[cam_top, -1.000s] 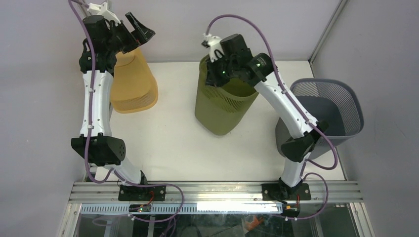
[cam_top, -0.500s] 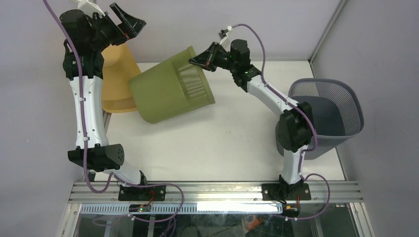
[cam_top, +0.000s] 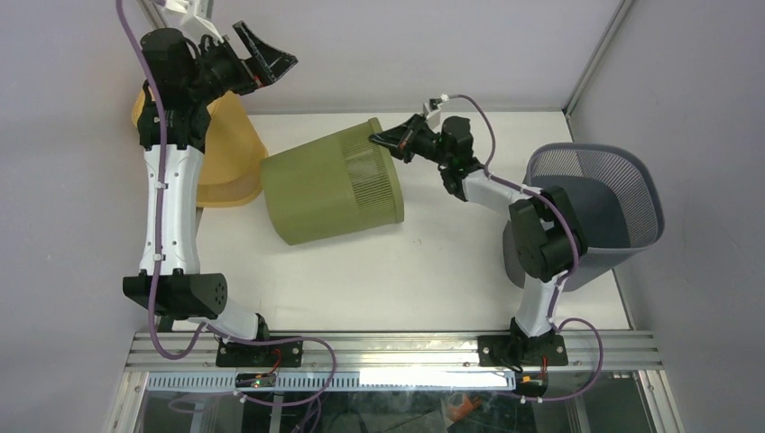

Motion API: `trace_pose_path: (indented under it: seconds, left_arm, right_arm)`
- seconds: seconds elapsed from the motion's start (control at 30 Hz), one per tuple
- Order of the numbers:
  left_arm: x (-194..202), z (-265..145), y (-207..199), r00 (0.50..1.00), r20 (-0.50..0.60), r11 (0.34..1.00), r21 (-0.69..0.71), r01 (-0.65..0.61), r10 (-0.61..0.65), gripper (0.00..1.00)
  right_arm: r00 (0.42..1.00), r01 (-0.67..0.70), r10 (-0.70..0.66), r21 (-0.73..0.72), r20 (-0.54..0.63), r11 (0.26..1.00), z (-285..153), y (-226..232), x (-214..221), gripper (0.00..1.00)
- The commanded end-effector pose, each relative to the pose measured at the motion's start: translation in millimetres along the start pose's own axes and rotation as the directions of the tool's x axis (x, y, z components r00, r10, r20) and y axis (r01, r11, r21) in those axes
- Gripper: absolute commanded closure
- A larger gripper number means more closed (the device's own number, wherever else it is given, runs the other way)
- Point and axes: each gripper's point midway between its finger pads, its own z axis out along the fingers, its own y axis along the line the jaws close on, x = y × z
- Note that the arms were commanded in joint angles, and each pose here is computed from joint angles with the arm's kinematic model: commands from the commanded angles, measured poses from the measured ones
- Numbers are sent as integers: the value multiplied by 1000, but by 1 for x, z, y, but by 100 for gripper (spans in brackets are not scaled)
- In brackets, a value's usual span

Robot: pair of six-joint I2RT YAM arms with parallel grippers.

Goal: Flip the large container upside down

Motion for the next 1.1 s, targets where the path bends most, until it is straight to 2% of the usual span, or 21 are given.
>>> trace_pose_path:
  seconds: [0.0, 0.13, 0.23, 0.3, 0.4, 0.47, 0.57, 0.67, 0.87, 1.07]
  left_arm:
    - [17, -2, -17, 1000, -23, 999, 34, 11, -10, 1]
    - [51, -5, -6, 996, -86, 997, -75, 1, -7, 1]
    - [71, -19, 7, 993, -117, 977, -210, -33, 8, 1]
    - [84, -30, 26, 992, -129, 949, -312, -43, 3, 1]
    - [111, -48, 66, 986, -162, 871, -489, -50, -34, 1]
    - [129, -56, 85, 980, -190, 830, -555, -55, -63, 1]
    - [143, -62, 90, 975, -203, 822, -568, -43, -89, 1]
    - [150, -61, 86, 967, -228, 847, -531, -23, -116, 1]
    - [175, -56, 102, 926, -314, 864, -503, 25, -209, 1]
    - [205, -38, 88, 863, -408, 921, -360, 146, -296, 1]
  right_arm:
    - [995, 72, -55, -207, 87, 976, -31, 64, -23, 100]
    - [993, 55, -36, -173, 113, 983, -42, 44, -33, 100]
    - [991, 42, -19, -168, 135, 985, -50, 36, -43, 100]
    - [990, 39, -15, -164, 142, 986, -53, 32, -48, 100]
    - [990, 39, -17, -157, 142, 987, -55, 28, -51, 100]
    - [990, 39, -18, -152, 138, 988, -56, 25, -51, 100]
    - [990, 36, -18, -131, 138, 991, -57, 19, -53, 100]
    - [989, 29, -13, -104, 149, 994, -62, 7, -58, 100]
    - [987, -6, 25, -123, 157, 992, -68, -5, -65, 100]
    - [988, -16, 35, -127, 151, 992, -65, -8, -67, 100]
